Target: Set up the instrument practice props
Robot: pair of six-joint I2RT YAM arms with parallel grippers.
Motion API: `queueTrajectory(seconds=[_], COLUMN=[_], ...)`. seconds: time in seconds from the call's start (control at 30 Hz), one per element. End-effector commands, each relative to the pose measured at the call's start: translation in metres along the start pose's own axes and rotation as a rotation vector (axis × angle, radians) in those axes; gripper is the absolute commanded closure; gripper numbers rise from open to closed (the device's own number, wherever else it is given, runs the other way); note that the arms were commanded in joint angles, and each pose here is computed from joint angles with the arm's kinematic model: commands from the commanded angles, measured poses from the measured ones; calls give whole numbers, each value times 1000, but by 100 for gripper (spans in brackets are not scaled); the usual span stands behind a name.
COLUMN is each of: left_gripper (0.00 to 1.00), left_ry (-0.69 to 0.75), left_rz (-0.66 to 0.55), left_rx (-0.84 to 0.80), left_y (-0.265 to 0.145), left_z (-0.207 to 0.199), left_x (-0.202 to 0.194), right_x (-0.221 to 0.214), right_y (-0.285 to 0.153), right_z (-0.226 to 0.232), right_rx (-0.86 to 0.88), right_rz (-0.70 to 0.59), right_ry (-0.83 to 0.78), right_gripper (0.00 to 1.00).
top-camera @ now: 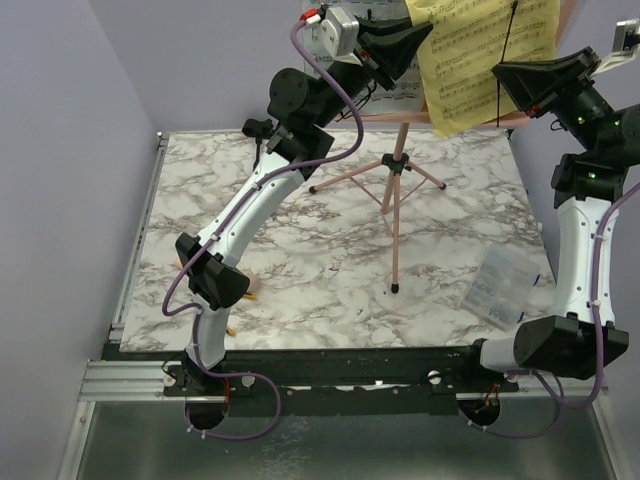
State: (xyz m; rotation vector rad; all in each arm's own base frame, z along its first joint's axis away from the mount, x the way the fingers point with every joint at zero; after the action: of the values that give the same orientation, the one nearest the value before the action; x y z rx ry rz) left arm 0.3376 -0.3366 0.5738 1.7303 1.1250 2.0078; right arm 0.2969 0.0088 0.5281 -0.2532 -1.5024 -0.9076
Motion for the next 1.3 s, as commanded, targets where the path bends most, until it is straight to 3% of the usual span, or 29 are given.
queueTrajectory(seconds=[0.0,0.13,0.23,0.53,0.7,1.27], left_gripper=[85,98,100,100,100,100], left_ry=[0,57,110,269,275,299], left_rz=[-10,6,1,55,88,35], left_rx=[-74,-114,-130,-254,-332,-313], left_y=[4,8,11,11,6,10], left_z=[-8,-9,-7,-4,-3,1], left_x=[7,12,16,16,15,16], right_x=[10,8,4,-8,-13,-15], right_y=[3,4,3,-1,-1,5], right_z=[6,6,5,4,1,4], right_rx=[62,92,109,153,160,184], right_rz=[2,10,16,28,33,34], right_ry=[-65,-98,-112,-150,-135,-125], right_gripper=[82,92,99,99,99,97])
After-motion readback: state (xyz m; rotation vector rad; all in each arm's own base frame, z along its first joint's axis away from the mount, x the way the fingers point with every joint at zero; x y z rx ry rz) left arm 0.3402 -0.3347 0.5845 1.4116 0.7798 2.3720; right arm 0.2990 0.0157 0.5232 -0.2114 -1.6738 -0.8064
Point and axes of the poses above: each gripper's point midway between its finger pads, its own y axis out along the fingers, its own z axis along the line the jaws close on, x = y × z, the point moved 9 cm from there along -y, back along the fingers, and after that the axes turned 7 degrees about -y, right-handed, at the moved point
